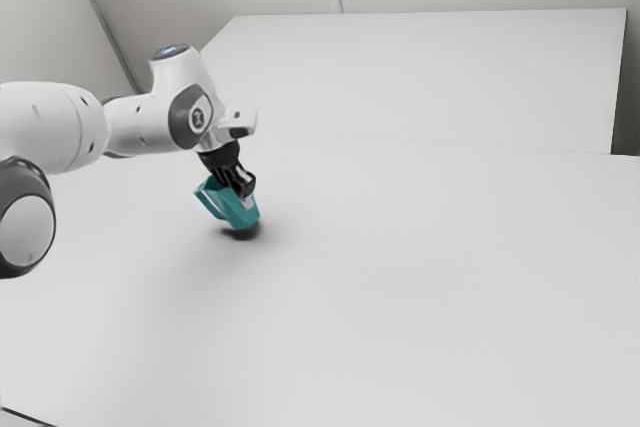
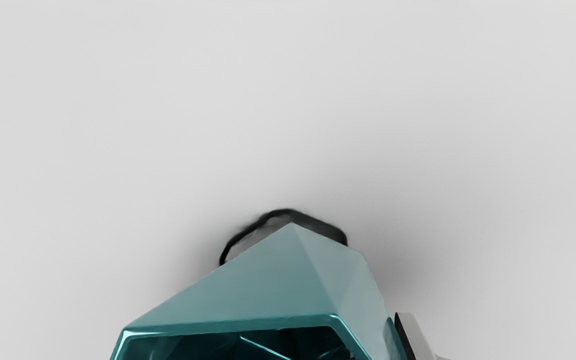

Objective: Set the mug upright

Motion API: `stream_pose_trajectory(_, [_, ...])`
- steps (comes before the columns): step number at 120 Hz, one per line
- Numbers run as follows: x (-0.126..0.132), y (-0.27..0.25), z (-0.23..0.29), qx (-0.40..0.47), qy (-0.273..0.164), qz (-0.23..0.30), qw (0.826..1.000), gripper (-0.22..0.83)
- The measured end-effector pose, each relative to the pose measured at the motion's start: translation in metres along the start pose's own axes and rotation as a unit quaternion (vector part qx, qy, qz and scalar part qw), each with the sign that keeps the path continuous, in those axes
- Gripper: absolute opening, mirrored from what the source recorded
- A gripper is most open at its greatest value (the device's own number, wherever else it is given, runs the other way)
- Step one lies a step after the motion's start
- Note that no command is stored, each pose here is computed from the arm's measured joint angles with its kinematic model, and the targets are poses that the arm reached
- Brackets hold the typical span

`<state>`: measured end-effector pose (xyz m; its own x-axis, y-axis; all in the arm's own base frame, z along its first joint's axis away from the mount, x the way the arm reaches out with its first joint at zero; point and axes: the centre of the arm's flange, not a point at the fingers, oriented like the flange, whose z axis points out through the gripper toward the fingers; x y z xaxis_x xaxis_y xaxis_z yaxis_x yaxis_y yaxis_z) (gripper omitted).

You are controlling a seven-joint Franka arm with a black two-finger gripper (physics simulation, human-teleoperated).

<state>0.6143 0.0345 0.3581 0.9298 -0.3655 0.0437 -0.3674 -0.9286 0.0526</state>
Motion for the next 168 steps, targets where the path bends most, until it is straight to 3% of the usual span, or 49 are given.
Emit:
stream_pose_trajectory(77, [0.013, 0.023, 0.031, 0.062, 0.006, -0.044, 0.997, -0.16])
stream_pose_trajectory(100, [0.014, 0.023, 0.03, 0.063, 0.008, -0.054, 0.997, 0.23])
stream_pose_trajectory(115, [0.015, 0.023, 0.027, 0.065, 0.011, -0.057, 0.996, 0.4])
stream_pose_trajectory(137, [0.017, 0.023, 0.012, 0.072, 0.02, -0.054, 0.996, 0.53])
stream_pose_trajectory(168, [0.012, 0.034, -0.057, 0.078, 0.059, -0.046, 0.994, 0.59])
